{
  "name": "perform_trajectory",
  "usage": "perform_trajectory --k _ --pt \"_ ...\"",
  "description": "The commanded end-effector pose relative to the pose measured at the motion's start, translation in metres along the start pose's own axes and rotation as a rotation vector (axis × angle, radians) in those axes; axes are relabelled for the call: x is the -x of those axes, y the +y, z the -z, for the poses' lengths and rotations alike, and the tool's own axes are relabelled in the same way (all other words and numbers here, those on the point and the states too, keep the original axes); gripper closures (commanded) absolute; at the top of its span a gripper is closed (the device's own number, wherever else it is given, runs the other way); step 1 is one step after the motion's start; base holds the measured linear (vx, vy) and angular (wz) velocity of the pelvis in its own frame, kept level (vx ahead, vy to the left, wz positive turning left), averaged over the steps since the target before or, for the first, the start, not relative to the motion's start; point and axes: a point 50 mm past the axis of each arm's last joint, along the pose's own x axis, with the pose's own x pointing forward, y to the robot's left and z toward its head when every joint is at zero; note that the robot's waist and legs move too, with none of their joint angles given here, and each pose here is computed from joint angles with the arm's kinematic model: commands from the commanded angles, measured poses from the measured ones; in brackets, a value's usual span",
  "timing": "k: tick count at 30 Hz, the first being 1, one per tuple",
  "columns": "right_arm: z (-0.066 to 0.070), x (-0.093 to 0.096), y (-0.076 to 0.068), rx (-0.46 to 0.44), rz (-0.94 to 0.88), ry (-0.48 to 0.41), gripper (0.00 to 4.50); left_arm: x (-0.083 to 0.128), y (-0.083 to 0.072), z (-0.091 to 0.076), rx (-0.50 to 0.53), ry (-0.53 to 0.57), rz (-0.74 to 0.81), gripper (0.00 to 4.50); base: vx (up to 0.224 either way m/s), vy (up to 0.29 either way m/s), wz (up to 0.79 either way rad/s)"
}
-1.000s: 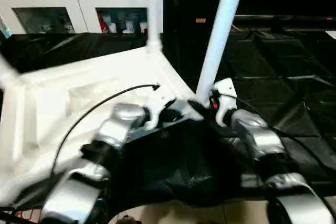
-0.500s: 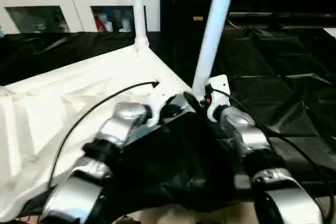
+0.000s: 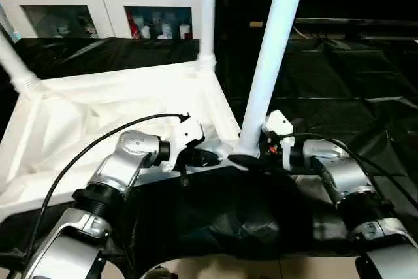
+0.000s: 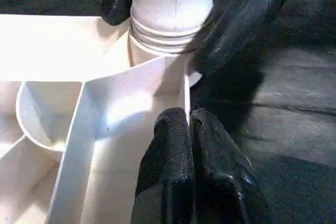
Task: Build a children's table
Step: Rotate leg to tighten
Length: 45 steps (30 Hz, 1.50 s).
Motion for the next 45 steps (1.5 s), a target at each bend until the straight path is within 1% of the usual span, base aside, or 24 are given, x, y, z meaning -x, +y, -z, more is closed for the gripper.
perform_trajectory --k 1,3,5,7,8,9,12,16,19,20,21,23,26,29,30,31,33,34,35,36,39,40,42,45 --pt "-0.003 -0.004 0.007 0.009 -0.079 -0.002 0.83 -0.006 -0.006 -0.012 -0.056 -0.031 0.07 4.5 0.0 0.0 0.0" --pt "-0.003 -0.002 0.009 -0.008 -0.115 -0.001 0.83 -0.002 -0.007 -0.009 -0.053 -0.015 0.096 4.5 0.0 0.0 0.0" --pt "-0.003 -0.002 0.01 -0.013 -0.127 -0.002 1.1 -0.001 -0.008 -0.009 -0.051 -0.014 0.103 4.5 0.0 0.0 0.0" --pt "-0.004 -0.001 0.011 -0.016 -0.148 -0.003 1.22 0.0 -0.009 -0.008 -0.047 -0.012 0.114 4.5 0.0 0.0 0.0" --pt "-0.003 -0.001 0.012 -0.018 -0.154 -0.002 1.41 0.0 -0.01 -0.008 -0.046 -0.01 0.12 4.5 0.0 0.0 0.0" --pt "-0.003 -0.001 0.013 -0.018 -0.157 -0.001 1.41 0.0 -0.01 -0.008 -0.045 -0.008 0.123 4.5 0.0 0.0 0.0" --pt "-0.001 -0.003 0.016 -0.02 -0.163 0.0 1.67 0.0 -0.011 -0.007 -0.044 -0.009 0.124 4.5 0.0 0.0 0.0" --pt "0.003 -0.009 0.02 -0.051 -0.14 -0.011 1.82 -0.006 -0.007 -0.01 -0.026 -0.029 0.06 4.5 0.0 0.0 0.0" --pt "0.006 -0.016 0.016 -0.103 -0.032 -0.015 1.85 -0.011 0.001 -0.014 -0.006 -0.048 -0.03 4.5 0.0 0.0 0.0" --pt "0.008 -0.019 0.013 -0.126 0.036 -0.015 1.85 -0.013 0.004 -0.017 0.002 -0.059 -0.067 4.5 0.0 0.0 0.0" --pt "0.009 -0.029 0.007 -0.178 0.176 -0.031 1.85 -0.019 0.01 -0.023 0.019 -0.081 -0.139 4.5 0.0 0.0 0.0" --pt "0.01 -0.034 0.005 -0.212 0.245 -0.039 1.86 -0.023 0.012 -0.026 0.027 -0.088 -0.173 4.5 0.0 0.0 0.0" --pt "0.013 -0.049 0.002 -0.285 0.428 -0.032 1.86 -0.034 0.019 -0.036 0.043 -0.103 -0.277 4.5 0.0 0.0 0.0" --pt "0.011 -0.06 0.0 -0.339 0.55 -0.045 1.86 -0.041 0.022 -0.042 0.056 -0.116 -0.335 4.5 0.0 0.0 0.0" --pt "0.009 -0.064 0.001 -0.341 0.583 -0.053 1.86 -0.044 0.022 -0.044 0.059 -0.122 -0.342 4.5 0.0 0.0 0.0" --pt "0.003 -0.074 0.004 -0.278 0.598 -0.069 1.86 -0.049 0.02 -0.047 0.052 -0.13 -0.338 4.5 0.0 0.0 0.0" --pt "-0.003 -0.08 0.009 -0.229 0.549 -0.092 1.86 -0.051 0.018 -0.047 0.044 -0.13 -0.32 4.5 0.0 0.0 0.0" --pt "-0.005 -0.081 0.011 -0.248 0.507 -0.118 1.86 -0.051 0.017 -0.046 0.036 -0.127 -0.307 4.5 0.0 0.0 0.0" --pt "-0.008 -0.082 0.012 -0.268 0.478 -0.141 1.52 -0.05 0.017 -0.045 0.029 -0.123 -0.297 4.5 0.0 0.0 0.0" --pt "-0.011 -0.081 0.012 -0.285 0.438 -0.168 1.17 -0.049 0.016 -0.043 0.021 -0.113 -0.286 4.5 0.0 0.0 0.0" --pt "-0.013 -0.076 0.01 -0.262 0.386 -0.175 1.1 -0.045 0.016 -0.039 0.012 -0.096 -0.259 4.5 0.0 0.0 0.0" --pt "-0.013 -0.074 0.009 -0.253 0.377 -0.172 0.8 -0.044 0.016 -0.038 0.012 -0.093 -0.253 4.5 0.0 0.0 0.0" --pt "-0.012 -0.067 0.007 -0.203 0.326 -0.149 0.68 -0.039 0.015 -0.034 0.012 -0.078 -0.234 4.5 0.0 0.0 0.0" --pt "-0.01 -0.052 0.004 -0.122 0.226 -0.105 0.68 -0.032 0.014 -0.027 0.006 -0.044 -0.19 4.5 0.0 0.0 0.0"
